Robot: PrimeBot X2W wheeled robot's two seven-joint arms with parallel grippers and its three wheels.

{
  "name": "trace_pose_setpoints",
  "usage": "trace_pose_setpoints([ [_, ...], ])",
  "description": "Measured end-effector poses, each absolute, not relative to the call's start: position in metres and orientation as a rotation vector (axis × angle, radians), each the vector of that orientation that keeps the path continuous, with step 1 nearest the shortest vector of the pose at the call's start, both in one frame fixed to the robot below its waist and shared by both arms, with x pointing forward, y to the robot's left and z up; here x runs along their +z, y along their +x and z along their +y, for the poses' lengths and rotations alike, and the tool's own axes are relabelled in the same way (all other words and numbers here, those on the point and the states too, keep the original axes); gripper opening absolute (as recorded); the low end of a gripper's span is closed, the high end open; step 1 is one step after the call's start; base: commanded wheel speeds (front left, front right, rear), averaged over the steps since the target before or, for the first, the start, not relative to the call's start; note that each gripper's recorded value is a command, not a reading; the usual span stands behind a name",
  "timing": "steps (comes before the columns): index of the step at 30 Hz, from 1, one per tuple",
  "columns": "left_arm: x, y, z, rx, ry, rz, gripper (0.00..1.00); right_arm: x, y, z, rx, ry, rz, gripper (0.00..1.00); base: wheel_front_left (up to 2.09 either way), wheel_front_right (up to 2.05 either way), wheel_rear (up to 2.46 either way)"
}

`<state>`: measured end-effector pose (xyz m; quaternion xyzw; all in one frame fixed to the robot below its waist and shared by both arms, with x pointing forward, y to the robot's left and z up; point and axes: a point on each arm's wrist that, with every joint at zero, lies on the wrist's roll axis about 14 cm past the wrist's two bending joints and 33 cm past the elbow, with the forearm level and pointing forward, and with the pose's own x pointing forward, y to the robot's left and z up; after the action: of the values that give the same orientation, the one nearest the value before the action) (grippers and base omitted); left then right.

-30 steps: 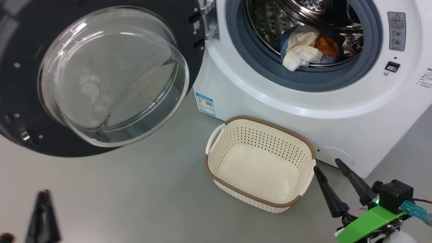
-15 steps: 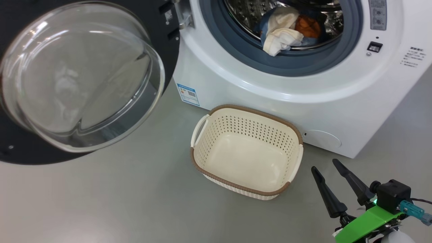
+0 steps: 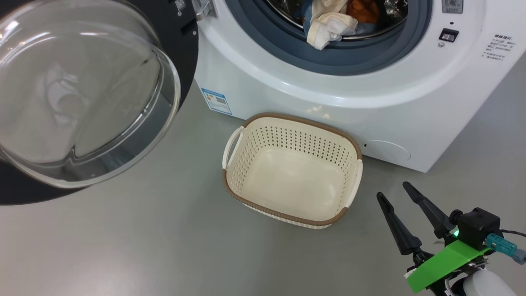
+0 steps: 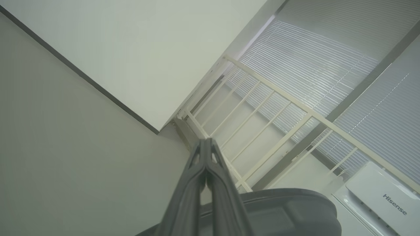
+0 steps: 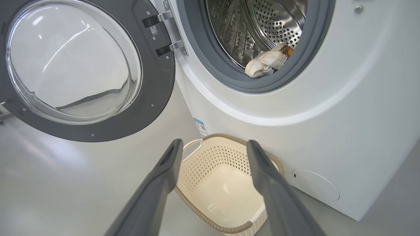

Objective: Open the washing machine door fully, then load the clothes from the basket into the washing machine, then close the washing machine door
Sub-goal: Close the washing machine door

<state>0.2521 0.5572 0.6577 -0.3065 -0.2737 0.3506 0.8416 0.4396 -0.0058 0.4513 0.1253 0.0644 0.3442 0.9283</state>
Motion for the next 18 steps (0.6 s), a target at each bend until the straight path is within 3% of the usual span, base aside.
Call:
trace_pose_setpoints([
  [9, 0.614, 0.298, 0.551, 0.655, -0.792, -0.224, 0.00, 0.438, 0.451, -0.004, 0.728, 0.246, 0.150, 1.00, 0.00, 0.00, 0.00],
  [18, 0.588, 0.314, 0.548, 0.659, -0.852, -0.126, 0.00, 0.424, 0.457, -0.002, 0.744, 0.247, 0.173, 1.00, 0.00, 0.00, 0.00],
])
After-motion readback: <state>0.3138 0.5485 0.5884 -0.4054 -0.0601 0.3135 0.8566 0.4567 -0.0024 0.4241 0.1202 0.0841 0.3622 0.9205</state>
